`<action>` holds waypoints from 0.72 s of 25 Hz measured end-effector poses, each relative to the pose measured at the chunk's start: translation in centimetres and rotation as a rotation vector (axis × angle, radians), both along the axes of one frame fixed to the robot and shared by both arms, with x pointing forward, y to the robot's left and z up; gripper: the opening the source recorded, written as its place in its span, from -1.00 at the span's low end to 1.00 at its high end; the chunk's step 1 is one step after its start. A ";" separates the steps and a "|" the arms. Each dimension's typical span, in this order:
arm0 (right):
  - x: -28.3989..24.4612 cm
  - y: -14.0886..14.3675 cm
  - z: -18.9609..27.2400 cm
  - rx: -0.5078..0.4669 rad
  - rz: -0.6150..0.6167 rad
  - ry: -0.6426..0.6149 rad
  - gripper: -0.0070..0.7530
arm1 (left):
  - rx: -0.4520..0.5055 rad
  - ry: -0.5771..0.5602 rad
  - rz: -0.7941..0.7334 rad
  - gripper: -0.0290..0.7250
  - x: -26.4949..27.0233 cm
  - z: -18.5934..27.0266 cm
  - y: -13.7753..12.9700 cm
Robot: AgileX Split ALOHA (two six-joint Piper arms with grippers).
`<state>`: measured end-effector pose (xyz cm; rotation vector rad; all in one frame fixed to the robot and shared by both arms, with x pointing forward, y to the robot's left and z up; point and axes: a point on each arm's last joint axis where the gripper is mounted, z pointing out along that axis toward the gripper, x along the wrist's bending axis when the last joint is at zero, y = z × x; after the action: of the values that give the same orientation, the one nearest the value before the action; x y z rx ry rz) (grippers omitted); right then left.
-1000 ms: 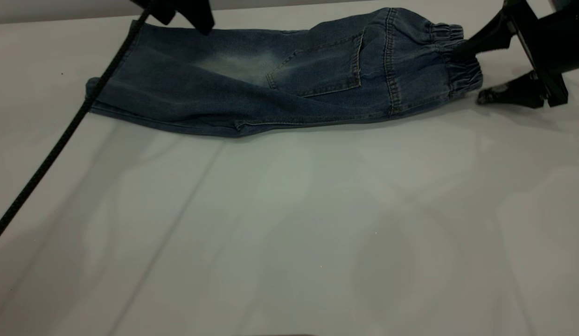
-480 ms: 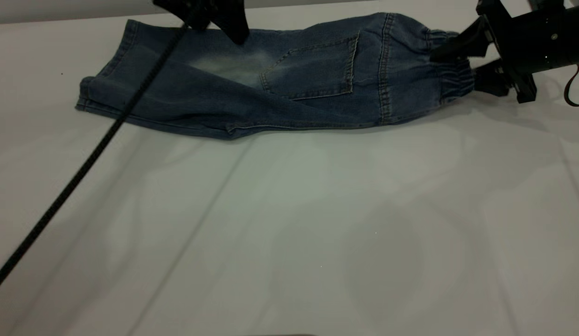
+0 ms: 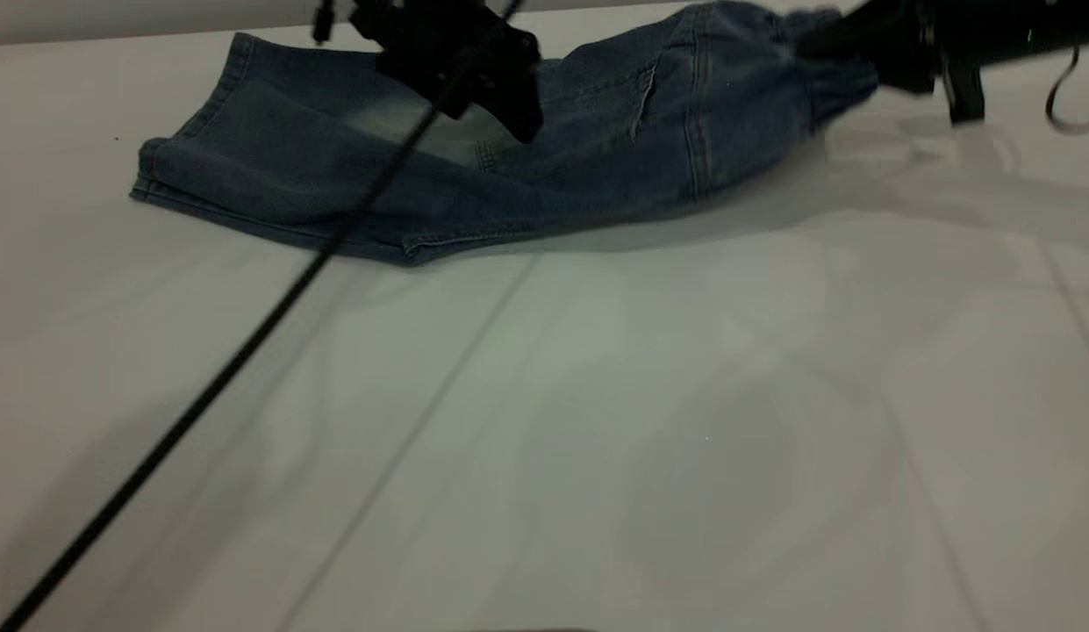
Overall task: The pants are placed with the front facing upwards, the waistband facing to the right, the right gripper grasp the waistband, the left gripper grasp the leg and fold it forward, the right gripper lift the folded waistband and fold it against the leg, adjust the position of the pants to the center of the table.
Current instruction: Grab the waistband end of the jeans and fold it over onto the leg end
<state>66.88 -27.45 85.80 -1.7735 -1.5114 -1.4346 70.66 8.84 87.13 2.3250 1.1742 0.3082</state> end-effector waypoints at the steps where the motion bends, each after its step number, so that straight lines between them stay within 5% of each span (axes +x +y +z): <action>1: 0.2 0.1 1.1 -0.006 0.011 -0.014 -0.85 | -0.001 -0.004 -0.007 0.63 0.1 -0.3 -0.5; 14: 1.3 1.7 7.7 0.004 0.091 -0.120 -0.85 | -0.026 -0.014 -0.087 0.63 0.1 -2.9 -5.6; 18: 1.3 2.0 7.8 0.007 0.101 -0.121 -0.85 | 0.009 0.083 -0.132 0.63 -0.4 -2.1 -5.6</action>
<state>68.19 -25.45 93.60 -1.6078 -1.6294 -1.5185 70.27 3.28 85.03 2.4298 1.0527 0.1711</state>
